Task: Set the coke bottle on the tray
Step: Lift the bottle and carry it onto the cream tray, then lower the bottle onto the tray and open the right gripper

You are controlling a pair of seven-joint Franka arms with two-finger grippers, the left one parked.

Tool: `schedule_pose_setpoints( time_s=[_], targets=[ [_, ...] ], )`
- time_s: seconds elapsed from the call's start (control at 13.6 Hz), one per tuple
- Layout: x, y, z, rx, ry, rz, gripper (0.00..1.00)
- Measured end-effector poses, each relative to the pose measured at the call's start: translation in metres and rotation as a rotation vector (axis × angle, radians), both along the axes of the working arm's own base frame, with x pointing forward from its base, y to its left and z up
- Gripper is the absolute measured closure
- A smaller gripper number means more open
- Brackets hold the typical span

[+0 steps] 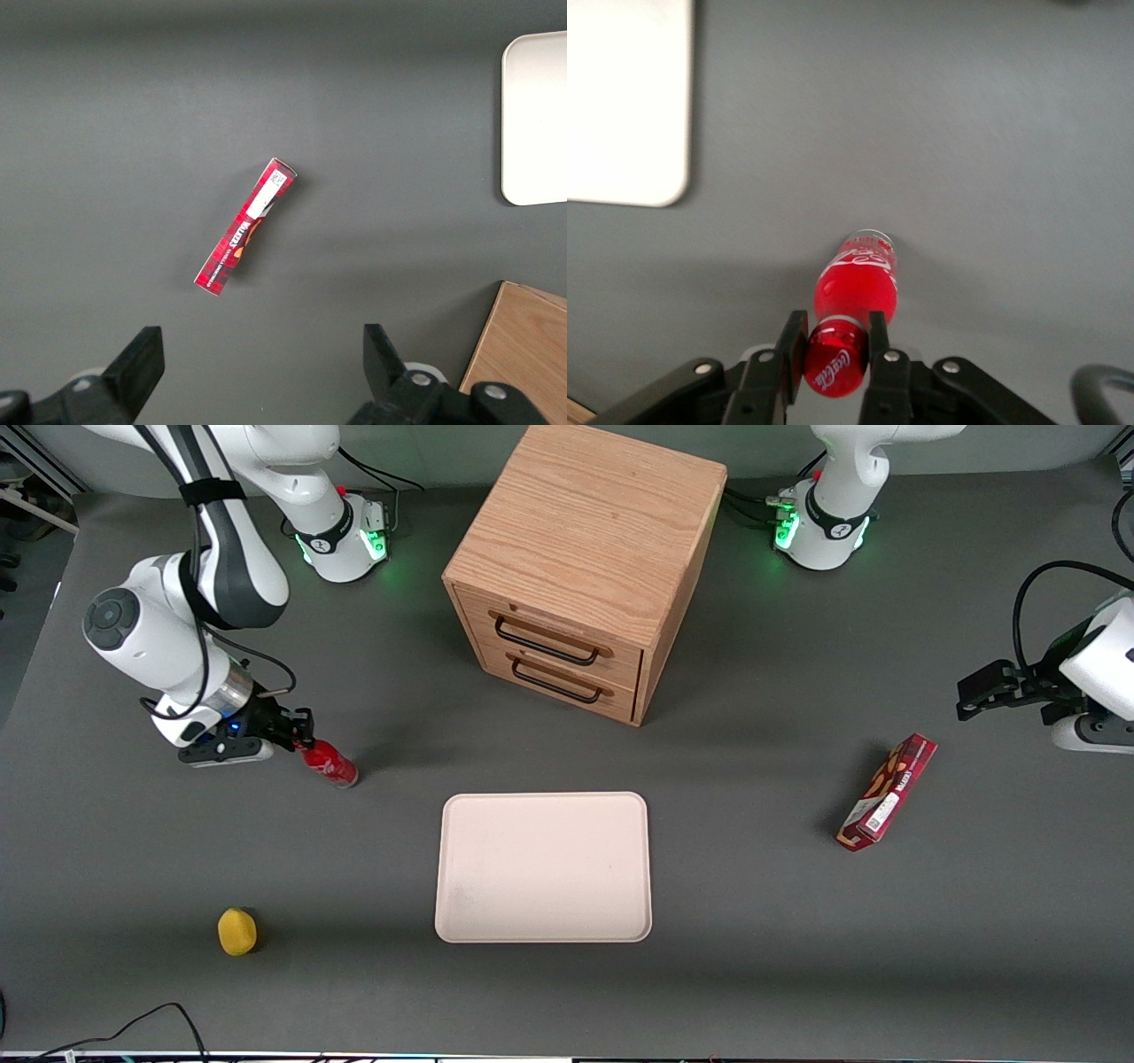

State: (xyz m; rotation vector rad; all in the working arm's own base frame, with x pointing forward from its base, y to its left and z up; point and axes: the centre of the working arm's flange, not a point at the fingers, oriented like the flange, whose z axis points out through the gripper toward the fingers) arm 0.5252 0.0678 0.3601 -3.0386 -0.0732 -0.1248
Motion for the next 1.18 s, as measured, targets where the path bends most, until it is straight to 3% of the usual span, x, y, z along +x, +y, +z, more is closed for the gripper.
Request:
schedule_pose_setpoints(
  time_s=[0.37,0.51,0.74,0.96,1.18],
  targets=[
    [0.083,0.103,0.033,0.066,0.007,-0.008,0.68],
    [0.112,0.154,0.033,0.05,-0.02,-0.021,0.68],
    [0.141,0.214,0.01,0.064,-0.032,-0.014,0.68],
    [0.173,0.23,-0.018,0.039,-0.069,0.0,0.68],
    [0.185,0.227,-0.02,0.028,-0.087,-0.01,0.68]
  ],
)
